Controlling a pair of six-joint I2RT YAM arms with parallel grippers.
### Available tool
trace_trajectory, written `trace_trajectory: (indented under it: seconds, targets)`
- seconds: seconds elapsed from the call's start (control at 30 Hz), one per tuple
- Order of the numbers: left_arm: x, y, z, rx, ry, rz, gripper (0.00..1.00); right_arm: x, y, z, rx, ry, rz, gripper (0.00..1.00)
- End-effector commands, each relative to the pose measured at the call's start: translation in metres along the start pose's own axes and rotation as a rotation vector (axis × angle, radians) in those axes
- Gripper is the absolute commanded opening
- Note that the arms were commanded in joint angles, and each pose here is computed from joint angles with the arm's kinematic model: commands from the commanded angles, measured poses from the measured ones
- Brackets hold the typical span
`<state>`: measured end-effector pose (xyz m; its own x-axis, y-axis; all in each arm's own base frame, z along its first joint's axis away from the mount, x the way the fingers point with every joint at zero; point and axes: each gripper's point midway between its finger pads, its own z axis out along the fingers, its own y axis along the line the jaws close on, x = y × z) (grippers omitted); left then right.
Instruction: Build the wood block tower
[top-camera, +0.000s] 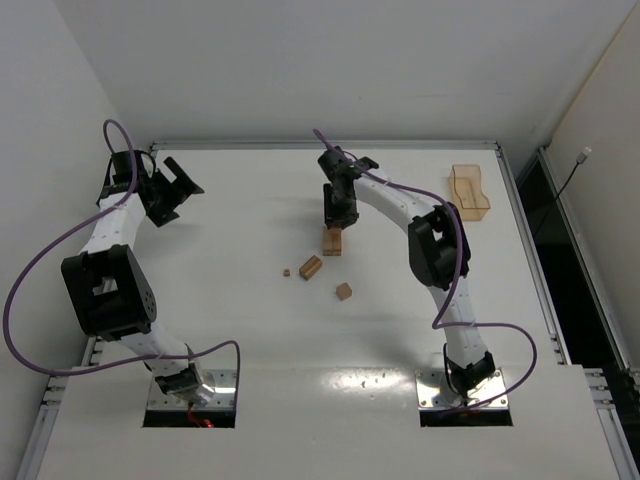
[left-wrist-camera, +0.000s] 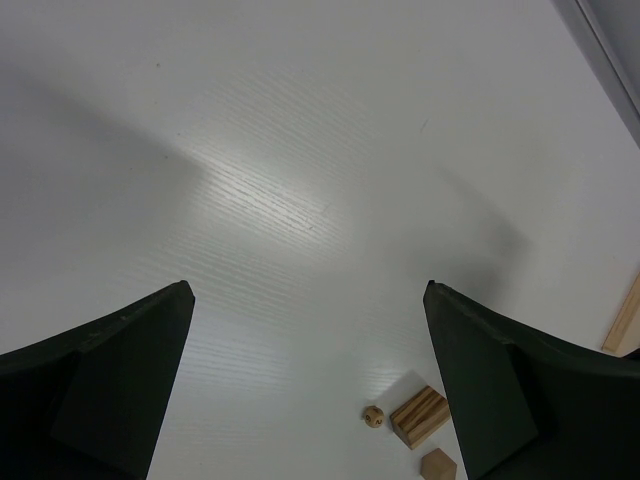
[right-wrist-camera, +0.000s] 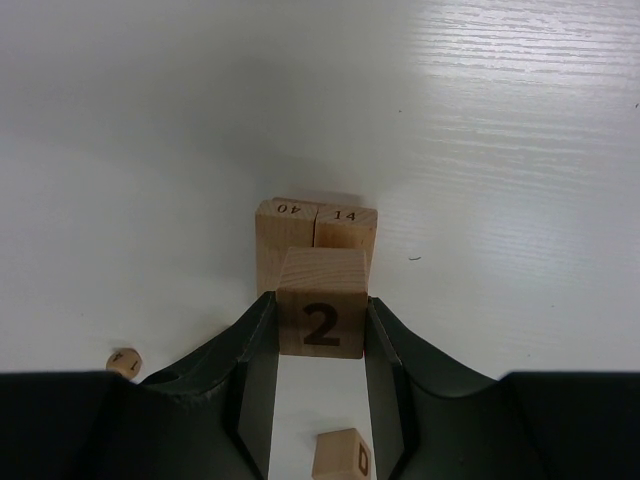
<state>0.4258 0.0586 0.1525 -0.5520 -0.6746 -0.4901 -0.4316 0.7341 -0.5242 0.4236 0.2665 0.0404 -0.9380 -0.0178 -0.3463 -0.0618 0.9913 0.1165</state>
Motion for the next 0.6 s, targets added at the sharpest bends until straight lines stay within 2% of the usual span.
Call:
trace_trajectory:
  seconds: [0.0,0.37,0.57]
  targets:
    - [-0.0138,-0.0104,-0.0044,0.033,-0.038,0.005,1.00,-0.0069,0.0077,-0.0025,-0.023,-0.024,0.011,0.00]
    - [-0.0138,-0.0104,-0.0044,0.033,-0.038,0.005,1.00,-0.0025,0.0109,0.0011,-0.022,-0.015,0.002,0.00]
    - [-0.0106,-0.0082,-0.0032,0.028,-0.031,0.003,1.00,-0.0022,0.0161,0.0010,-0.030,-0.021,-0.006,0.05]
